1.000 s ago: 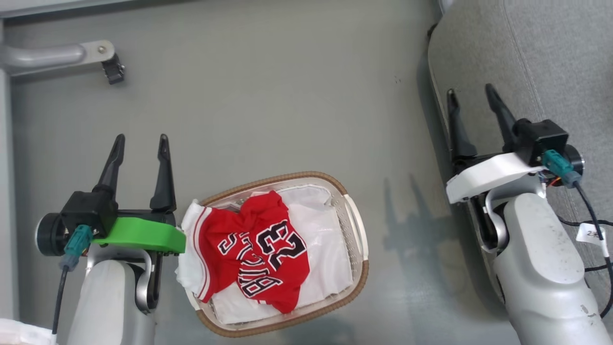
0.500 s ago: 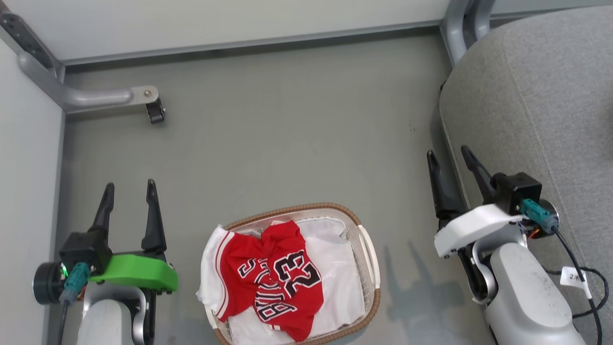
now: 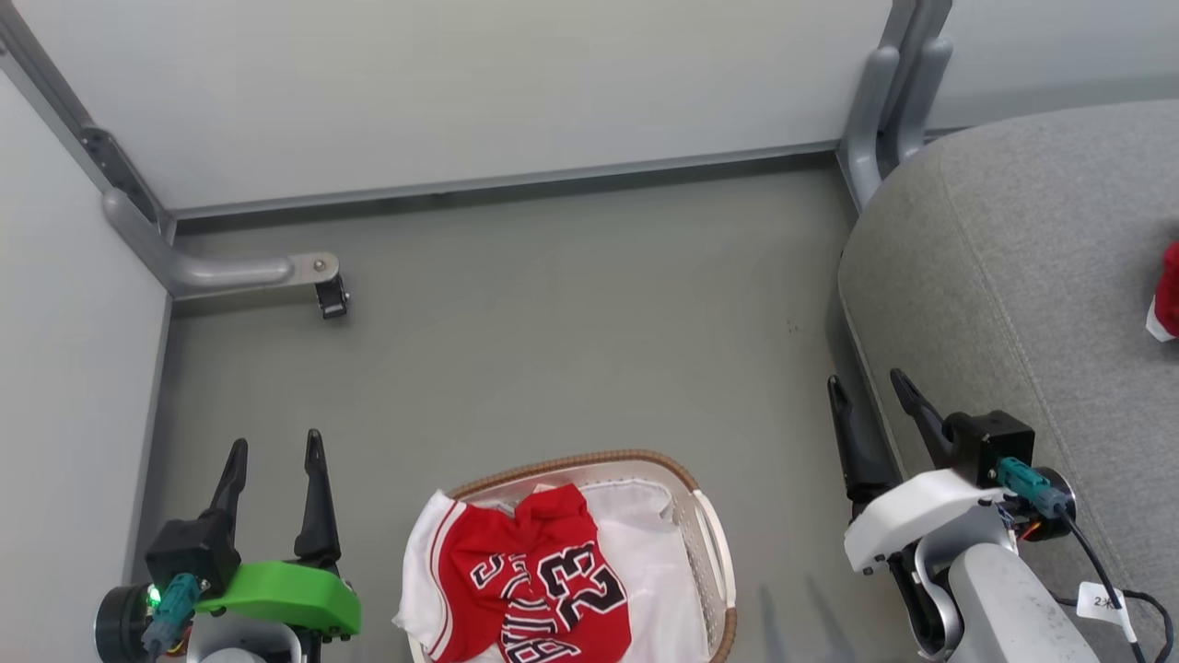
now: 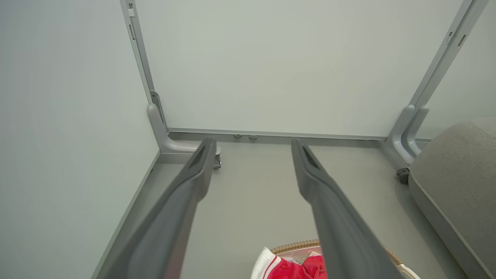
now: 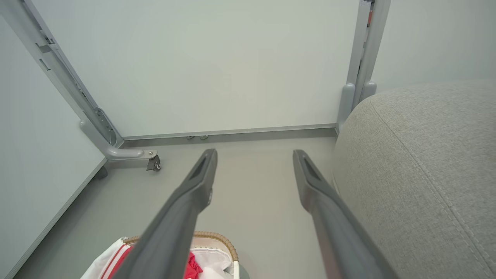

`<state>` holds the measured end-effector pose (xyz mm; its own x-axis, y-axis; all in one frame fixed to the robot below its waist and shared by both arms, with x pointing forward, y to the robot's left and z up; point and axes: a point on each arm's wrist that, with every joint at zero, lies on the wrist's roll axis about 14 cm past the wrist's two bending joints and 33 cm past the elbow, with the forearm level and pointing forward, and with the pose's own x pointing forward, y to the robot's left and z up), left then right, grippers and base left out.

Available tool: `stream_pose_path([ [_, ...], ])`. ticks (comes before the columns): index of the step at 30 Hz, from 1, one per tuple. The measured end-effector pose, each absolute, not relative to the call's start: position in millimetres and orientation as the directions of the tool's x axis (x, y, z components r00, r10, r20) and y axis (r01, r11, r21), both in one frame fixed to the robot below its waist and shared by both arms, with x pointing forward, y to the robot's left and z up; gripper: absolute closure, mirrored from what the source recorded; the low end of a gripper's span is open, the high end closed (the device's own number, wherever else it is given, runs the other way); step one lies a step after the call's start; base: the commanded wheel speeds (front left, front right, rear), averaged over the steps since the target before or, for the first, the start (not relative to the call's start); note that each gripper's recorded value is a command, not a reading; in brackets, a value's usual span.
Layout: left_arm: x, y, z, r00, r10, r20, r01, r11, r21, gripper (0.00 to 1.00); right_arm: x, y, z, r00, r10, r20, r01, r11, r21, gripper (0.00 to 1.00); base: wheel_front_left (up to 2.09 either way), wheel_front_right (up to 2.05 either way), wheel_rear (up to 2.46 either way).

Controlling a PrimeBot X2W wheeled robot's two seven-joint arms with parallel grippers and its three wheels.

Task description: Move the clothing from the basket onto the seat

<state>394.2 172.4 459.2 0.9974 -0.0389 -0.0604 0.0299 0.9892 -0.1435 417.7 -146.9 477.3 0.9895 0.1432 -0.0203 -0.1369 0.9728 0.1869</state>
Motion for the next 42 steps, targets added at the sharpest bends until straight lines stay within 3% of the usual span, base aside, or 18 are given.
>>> stream_pose_path([
  [12, 386, 173, 461, 0.998, -0.032, -0.056, 0.024, 0.989, -0.146, 0.00, 411, -144, 479, 0.988, 0.153, -0.016, -0.147, 0.971, 0.188, 0.00, 0.00, 0.00, 0.00],
  [25, 402, 136, 417, 0.973, -0.148, -0.178, 0.110, 0.972, -0.208, 0.00, 442, -141, 477, 0.987, 0.163, -0.007, -0.158, 0.969, 0.191, 0.00, 0.00, 0.00, 0.00],
  [32, 417, 89, 368, 0.904, -0.305, -0.301, 0.241, 0.942, -0.234, 0.00, 471, -143, 466, 0.987, 0.161, -0.015, -0.155, 0.969, 0.193, 0.00, 0.00, 0.00, 0.00],
  [42, 408, 46, 281, 0.740, -0.430, -0.517, 0.325, 0.902, -0.285, 0.00, 490, -155, 418, 0.985, 0.135, -0.110, -0.111, 0.973, 0.201, 0.00, 0.00, 0.00, 0.00],
])
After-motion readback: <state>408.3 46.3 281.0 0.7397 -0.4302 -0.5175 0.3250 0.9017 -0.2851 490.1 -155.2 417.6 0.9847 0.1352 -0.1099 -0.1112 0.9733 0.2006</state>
